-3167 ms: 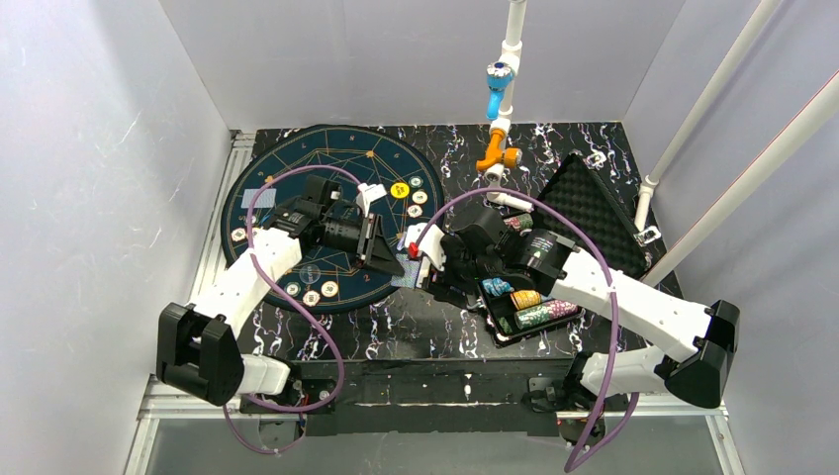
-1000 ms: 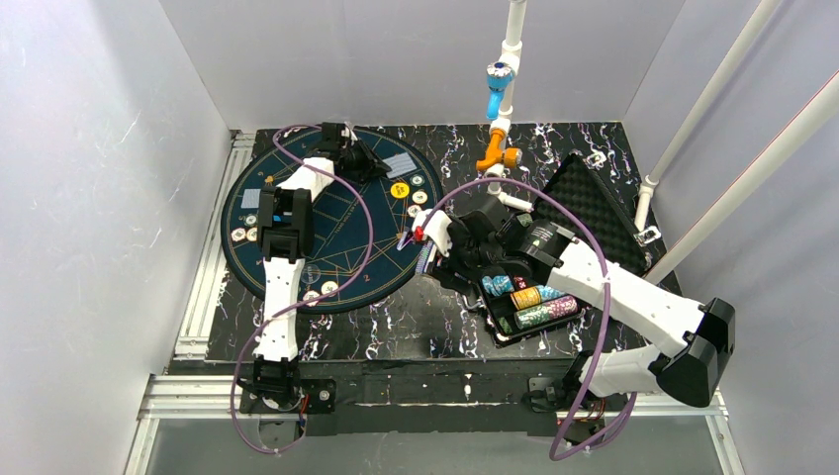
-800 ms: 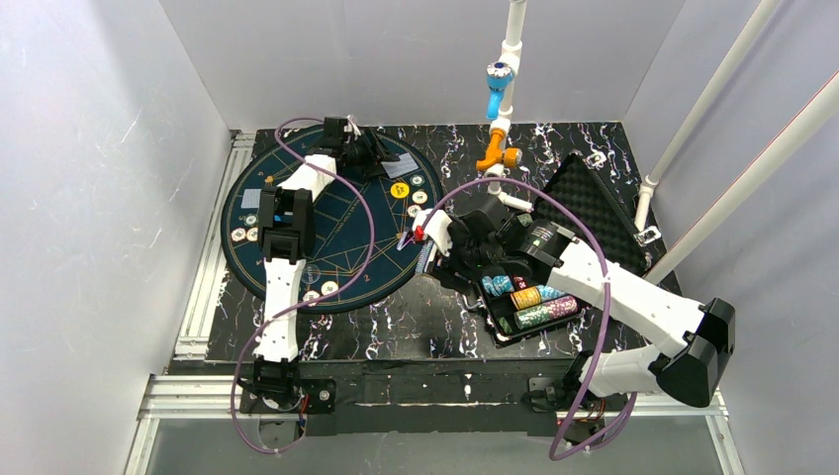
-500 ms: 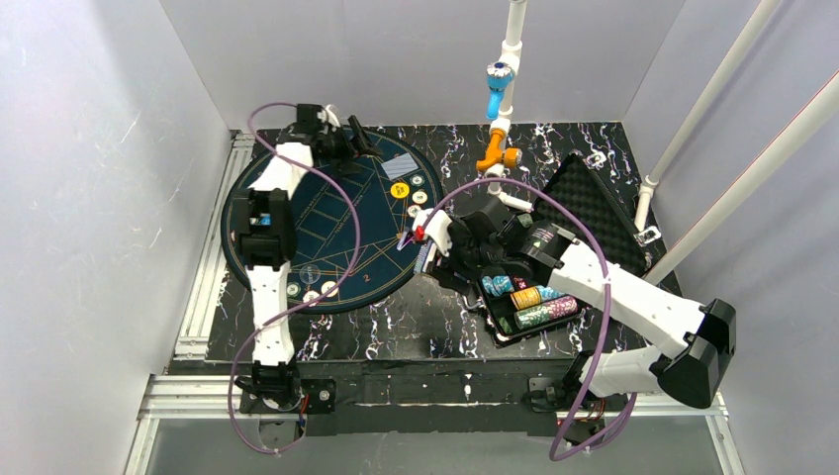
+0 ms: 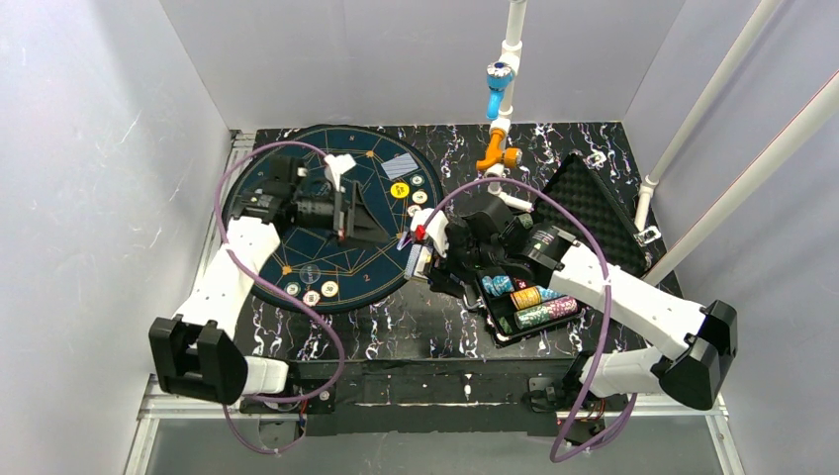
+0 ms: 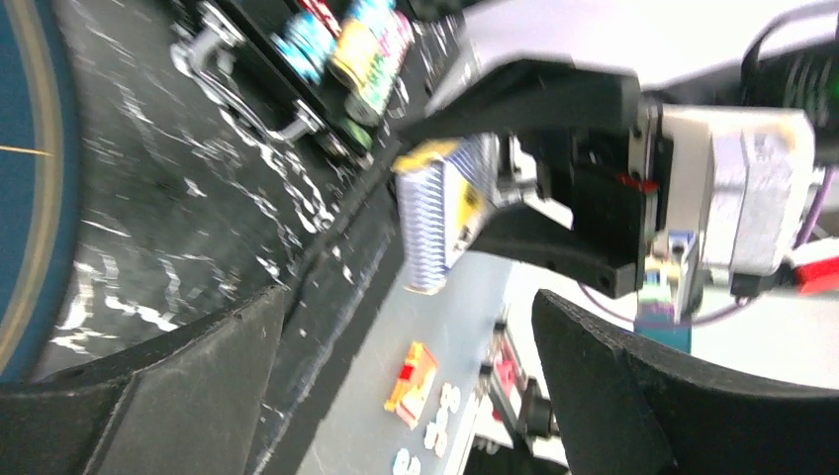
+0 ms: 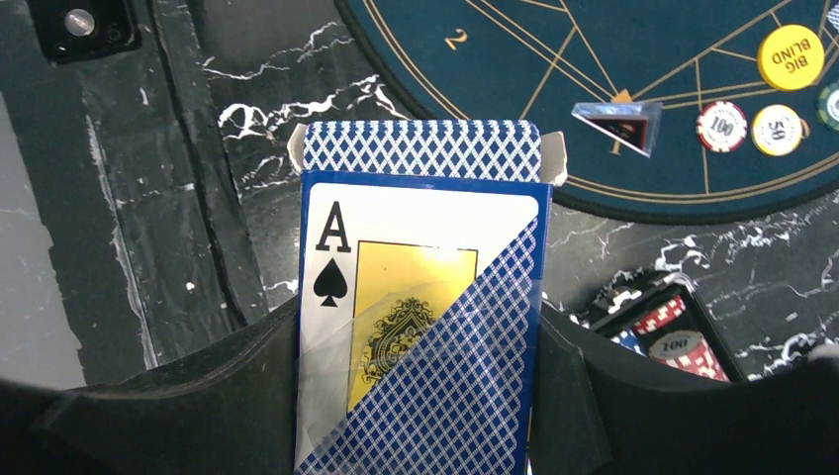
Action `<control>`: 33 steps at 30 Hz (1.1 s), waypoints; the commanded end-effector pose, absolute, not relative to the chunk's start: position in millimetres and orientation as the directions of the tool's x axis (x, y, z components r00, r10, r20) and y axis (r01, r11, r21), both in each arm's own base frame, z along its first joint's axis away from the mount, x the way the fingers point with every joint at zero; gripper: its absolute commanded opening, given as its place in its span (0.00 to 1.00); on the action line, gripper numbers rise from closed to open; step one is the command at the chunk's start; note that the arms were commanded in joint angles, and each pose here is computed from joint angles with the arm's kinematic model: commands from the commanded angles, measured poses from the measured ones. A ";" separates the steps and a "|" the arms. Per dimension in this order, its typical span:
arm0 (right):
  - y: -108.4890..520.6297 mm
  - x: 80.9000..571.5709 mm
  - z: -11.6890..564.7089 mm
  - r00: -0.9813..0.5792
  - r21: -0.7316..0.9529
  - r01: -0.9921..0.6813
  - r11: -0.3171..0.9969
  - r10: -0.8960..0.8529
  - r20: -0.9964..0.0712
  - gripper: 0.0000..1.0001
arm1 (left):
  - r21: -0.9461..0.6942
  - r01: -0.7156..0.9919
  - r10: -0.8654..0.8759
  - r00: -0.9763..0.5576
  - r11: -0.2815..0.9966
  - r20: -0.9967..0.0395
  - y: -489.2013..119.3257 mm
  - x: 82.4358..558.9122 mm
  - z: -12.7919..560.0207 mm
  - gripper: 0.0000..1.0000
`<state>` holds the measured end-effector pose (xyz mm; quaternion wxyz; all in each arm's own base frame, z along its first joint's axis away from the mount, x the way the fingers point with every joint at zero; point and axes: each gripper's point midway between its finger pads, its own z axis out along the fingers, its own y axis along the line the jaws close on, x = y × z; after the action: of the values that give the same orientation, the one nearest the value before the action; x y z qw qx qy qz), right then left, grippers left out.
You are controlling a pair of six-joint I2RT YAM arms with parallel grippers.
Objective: Distribute texas hold em gaming equipment
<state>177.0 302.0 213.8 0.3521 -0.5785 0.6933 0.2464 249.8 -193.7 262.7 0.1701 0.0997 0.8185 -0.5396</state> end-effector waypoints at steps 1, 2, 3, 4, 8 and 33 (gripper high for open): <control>330.4 175.7 244.8 -0.034 -0.060 -0.985 0.160 -0.529 -0.848 0.01 | -0.871 0.371 0.092 -0.928 0.322 -0.361 -221.7 202.5 264.6 0.94; 332.5 175.1 247.6 -0.028 -0.064 -0.986 0.156 -0.525 -0.851 0.01 | -0.873 0.373 0.099 -0.928 0.315 -0.360 -225.9 199.8 264.4 0.93; 333.6 174.3 247.9 -0.026 -0.064 -0.986 0.153 -0.525 -0.851 0.01 | -0.876 0.369 0.105 -0.929 0.312 -0.354 -229.1 197.5 263.0 0.91; 334.6 173.7 249.3 -0.024 -0.065 -0.986 0.150 -0.523 -0.852 0.01 | -0.875 0.368 0.109 -0.930 0.313 -0.352 -231.9 196.0 261.3 0.90; 338.8 172.5 255.2 -0.012 -0.072 -0.987 0.143 -0.514 -0.858 0.01 | -0.873 0.345 0.121 -0.939 0.344 -0.323 -240.0 192.9 245.0 0.82; 332.1 168.7 255.3 0.000 -0.085 -0.987 0.139 -0.523 -0.852 0.01 | -0.861 0.368 0.070 -0.927 0.352 -0.368 -212.4 194.9 254.1 0.58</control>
<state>166.4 322.0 221.4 0.3417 -0.5916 0.6769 0.2741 206.4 -211.3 222.6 0.0975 0.0946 0.8378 -0.5288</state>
